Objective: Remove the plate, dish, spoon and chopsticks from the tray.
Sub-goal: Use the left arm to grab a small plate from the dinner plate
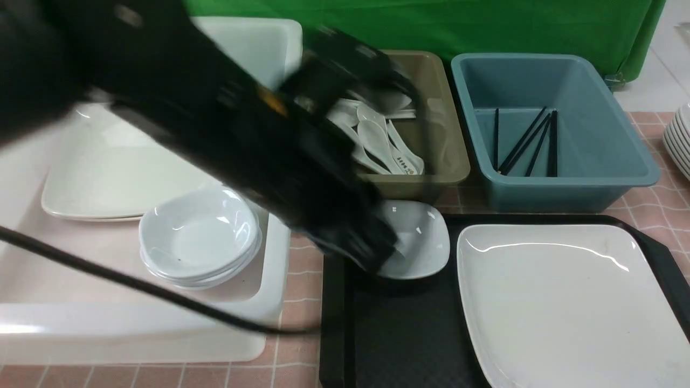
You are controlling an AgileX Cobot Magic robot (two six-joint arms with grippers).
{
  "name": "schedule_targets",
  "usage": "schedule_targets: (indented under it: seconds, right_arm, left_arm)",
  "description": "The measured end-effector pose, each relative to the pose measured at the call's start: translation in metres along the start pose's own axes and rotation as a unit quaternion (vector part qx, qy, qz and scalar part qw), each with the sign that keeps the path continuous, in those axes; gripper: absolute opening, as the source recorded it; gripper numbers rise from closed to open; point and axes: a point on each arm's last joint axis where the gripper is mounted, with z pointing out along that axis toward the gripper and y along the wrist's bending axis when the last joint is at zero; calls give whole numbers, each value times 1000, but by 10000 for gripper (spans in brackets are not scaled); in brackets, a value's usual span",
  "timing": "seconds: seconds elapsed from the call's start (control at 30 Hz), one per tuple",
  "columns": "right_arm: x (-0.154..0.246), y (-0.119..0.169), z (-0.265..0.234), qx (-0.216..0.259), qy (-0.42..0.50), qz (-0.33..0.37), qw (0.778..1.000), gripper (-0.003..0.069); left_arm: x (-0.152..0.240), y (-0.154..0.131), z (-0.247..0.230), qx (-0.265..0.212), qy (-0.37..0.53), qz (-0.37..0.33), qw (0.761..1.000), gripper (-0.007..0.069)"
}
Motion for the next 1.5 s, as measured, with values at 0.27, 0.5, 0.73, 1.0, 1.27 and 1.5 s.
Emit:
schedule_targets:
  seconds: [0.27, 0.5, 0.73, 1.0, 1.27, 1.5]
  right_arm:
    - [0, 0, 0, 0, 0, 0, 1000, 240]
    - [0, 0, 0, 0, 0, 0, 1000, 240]
    - [0, 0, 0, 0, 0, 0, 1000, 240]
    - [0, 0, 0, 0, 0, 0, 1000, 240]
    - [0, 0, 0, 0, 0, 0, 1000, 240]
    - [0, 0, 0, 0, 0, 0, 1000, 240]
  left_arm:
    - [-1, -29, 101, -65, 96, 120, 986, 13]
    - [2, -10, 159, -198, 156, 229, 940, 195]
    - [14, 12, 194, -214, 178, 252, 927, 421]
    - [15, 30, 197, -218, 166, 235, 932, 459]
    - [17, 27, 198, -196, 169, 190, 947, 113]
    - [2, -4, 171, -192, 187, 197, 943, 27]
